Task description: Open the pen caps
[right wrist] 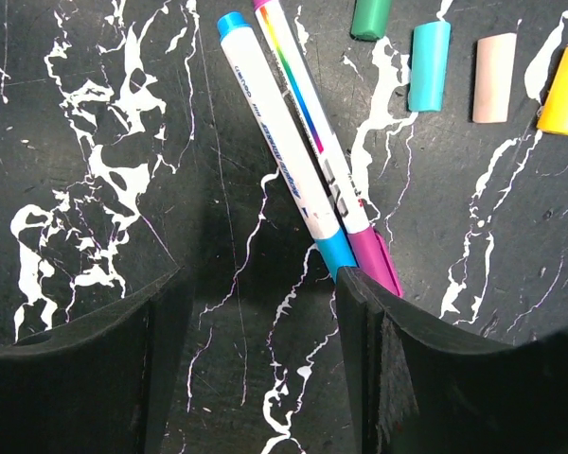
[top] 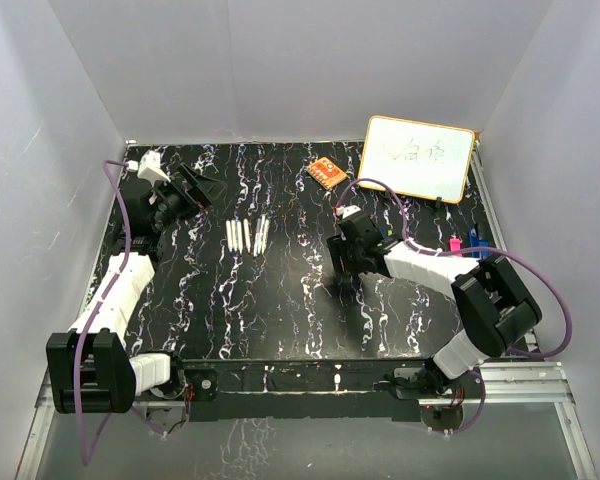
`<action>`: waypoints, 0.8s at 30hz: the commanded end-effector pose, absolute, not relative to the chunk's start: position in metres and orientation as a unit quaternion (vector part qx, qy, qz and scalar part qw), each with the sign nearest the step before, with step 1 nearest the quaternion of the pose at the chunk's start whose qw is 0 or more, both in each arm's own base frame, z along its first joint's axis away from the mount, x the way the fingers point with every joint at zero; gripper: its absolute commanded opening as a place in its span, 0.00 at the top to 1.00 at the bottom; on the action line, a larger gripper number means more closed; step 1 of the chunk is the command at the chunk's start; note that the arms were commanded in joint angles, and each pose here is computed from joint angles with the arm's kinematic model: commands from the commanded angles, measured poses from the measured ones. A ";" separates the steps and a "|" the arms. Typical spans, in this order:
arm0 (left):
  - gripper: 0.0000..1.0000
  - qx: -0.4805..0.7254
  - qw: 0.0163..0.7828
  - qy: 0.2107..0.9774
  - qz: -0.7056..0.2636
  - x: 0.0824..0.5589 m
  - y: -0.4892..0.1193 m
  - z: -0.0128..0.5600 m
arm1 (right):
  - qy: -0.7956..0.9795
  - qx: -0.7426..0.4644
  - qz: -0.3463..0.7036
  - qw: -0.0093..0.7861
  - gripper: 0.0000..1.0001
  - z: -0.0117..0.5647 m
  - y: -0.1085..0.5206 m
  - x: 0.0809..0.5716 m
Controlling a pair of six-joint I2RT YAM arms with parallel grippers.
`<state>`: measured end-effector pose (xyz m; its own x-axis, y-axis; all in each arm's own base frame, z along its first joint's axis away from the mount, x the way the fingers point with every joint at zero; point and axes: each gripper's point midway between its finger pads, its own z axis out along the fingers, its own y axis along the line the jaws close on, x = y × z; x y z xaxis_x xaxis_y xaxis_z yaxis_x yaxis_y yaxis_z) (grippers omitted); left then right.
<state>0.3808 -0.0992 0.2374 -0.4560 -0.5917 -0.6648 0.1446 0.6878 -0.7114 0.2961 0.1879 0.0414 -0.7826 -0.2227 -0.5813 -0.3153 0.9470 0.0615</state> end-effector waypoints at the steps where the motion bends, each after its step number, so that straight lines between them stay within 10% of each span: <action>1: 0.02 -0.133 0.519 0.758 -0.373 0.376 -0.099 0.253 | 0.935 -0.130 0.086 0.318 0.41 0.046 0.193 0.308; 24: 0.01 -0.134 0.517 0.759 -0.373 0.377 -0.099 0.250 | 0.938 -0.133 0.093 0.307 0.43 0.035 0.197 0.311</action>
<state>0.3808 -0.0992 0.2374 -0.4560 -0.5917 -0.6648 0.1446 0.6878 -0.7114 0.3018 0.1882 0.0332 -0.7885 -0.2081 -0.5787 -0.2995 0.9518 0.0659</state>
